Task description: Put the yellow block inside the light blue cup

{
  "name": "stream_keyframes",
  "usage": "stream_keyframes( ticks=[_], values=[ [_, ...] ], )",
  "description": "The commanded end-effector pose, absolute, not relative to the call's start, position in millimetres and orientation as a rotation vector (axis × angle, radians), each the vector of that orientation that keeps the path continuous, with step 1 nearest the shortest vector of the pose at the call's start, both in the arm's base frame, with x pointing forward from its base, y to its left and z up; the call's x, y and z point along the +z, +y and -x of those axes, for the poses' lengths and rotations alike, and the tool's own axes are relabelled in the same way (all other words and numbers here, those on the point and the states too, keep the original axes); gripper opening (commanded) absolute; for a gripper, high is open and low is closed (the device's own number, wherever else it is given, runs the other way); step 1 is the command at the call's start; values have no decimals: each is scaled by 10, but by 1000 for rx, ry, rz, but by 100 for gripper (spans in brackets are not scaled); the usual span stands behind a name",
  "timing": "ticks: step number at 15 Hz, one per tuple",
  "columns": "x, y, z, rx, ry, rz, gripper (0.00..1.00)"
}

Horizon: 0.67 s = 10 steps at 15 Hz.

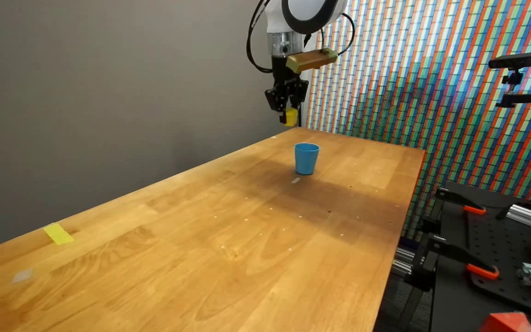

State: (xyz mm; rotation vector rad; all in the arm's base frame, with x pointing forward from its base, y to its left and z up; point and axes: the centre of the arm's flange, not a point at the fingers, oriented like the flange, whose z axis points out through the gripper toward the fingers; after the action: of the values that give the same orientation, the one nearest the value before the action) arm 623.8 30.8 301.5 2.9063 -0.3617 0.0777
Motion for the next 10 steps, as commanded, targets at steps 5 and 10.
stream_keyframes(
  ticks=[5,10],
  values=[
    [2600,-198,-6081,-19,-750,-2793,23],
    [2344,-128,-6046,-61,-761,-2804,24]
  ],
)
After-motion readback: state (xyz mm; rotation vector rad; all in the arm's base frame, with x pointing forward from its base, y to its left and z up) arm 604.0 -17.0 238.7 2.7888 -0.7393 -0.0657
